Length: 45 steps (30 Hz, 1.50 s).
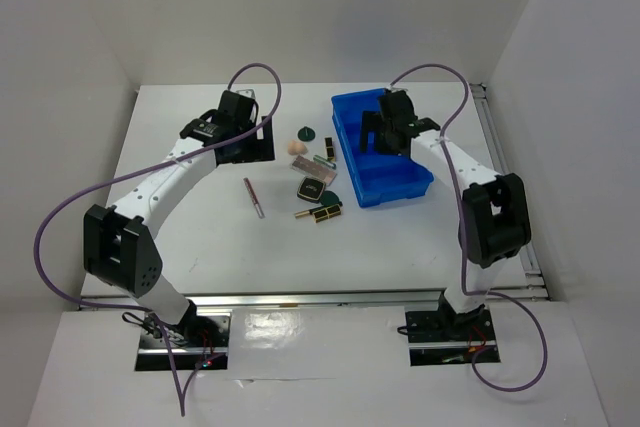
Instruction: Organize the makeup
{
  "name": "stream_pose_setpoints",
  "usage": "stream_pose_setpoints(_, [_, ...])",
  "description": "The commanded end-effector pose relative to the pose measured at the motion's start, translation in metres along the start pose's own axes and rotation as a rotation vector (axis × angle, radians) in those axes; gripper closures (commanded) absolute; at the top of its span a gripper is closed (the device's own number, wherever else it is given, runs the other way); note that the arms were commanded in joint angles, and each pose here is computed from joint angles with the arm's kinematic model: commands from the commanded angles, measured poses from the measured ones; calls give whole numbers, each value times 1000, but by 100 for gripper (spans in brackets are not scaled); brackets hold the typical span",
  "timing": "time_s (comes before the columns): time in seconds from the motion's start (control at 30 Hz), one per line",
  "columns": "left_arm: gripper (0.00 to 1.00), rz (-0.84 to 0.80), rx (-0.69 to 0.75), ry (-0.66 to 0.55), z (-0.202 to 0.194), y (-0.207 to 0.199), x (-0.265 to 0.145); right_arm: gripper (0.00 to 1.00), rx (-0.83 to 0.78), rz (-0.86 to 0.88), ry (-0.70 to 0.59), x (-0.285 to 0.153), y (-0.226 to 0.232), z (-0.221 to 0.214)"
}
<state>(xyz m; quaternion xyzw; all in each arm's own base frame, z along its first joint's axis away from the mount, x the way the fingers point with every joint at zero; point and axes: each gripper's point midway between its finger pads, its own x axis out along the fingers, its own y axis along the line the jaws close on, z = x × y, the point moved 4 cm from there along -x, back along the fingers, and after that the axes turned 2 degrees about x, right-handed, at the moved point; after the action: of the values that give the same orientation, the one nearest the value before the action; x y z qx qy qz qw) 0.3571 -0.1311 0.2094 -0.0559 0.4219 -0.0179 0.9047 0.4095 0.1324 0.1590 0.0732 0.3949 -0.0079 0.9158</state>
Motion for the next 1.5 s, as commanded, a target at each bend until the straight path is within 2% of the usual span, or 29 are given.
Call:
stream_pose_setpoints(0.0, [0, -4, -7, -30, 6, -1, -9, 0, -10, 62, -102, -30, 10, 23])
stream_pose_setpoints(0.2, [0, -11, -14, -18, 2, -2, -7, 0, -20, 28, -140, -48, 6, 31])
stream_pose_setpoints(0.37, [0, 8, -60, 96, -19, -5, 21, 0, -71, 103, -117, -61, 14, 31])
stream_pose_setpoints(0.5, [6, 22, -130, 181, -42, -10, 39, 0, -97, 178, -171, -79, 32, 33])
stream_pose_setpoints(0.67, [16, 118, -263, 203, -63, -2, 60, 11, -24, 189, -317, -113, 29, 48])
stream_pose_setpoints(0.8, [24, 189, -376, 221, -79, 13, 76, 12, -59, 250, -311, -126, 33, 46])
stream_pose_setpoints(0.97, [28, 256, -445, 248, -94, 26, 94, 13, -57, 254, -321, -132, 32, 45])
stream_pose_setpoints(1.13, [29, 202, -487, 267, -101, 27, 111, 13, -70, 232, -296, -129, 26, 36])
stream_pose_setpoints(1.23, [40, 215, -492, 302, -109, 31, 119, 16, -61, 198, -282, -127, 21, 33])
stream_pose_setpoints(1.3, [54, 208, -494, 308, -111, 30, 122, 16, -65, 177, -279, -127, 20, 31])
stream_pose_setpoints(1.37, [70, 204, -485, 306, -108, 29, 124, 16, -49, 157, -286, -131, 16, 32])
stream_pose_setpoints(1.4, [87, 213, -483, 320, -110, 29, 124, 17, -49, 157, -286, -131, 16, 32])
stream_pose_setpoints(1.43, [96, 223, -454, 319, -105, 31, 121, 18, -45, 151, -299, -135, 14, 34])
stream_pose_setpoints(1.47, [100, 240, -436, 313, -102, 33, 119, 18, -47, 147, -290, -134, 13, 32])
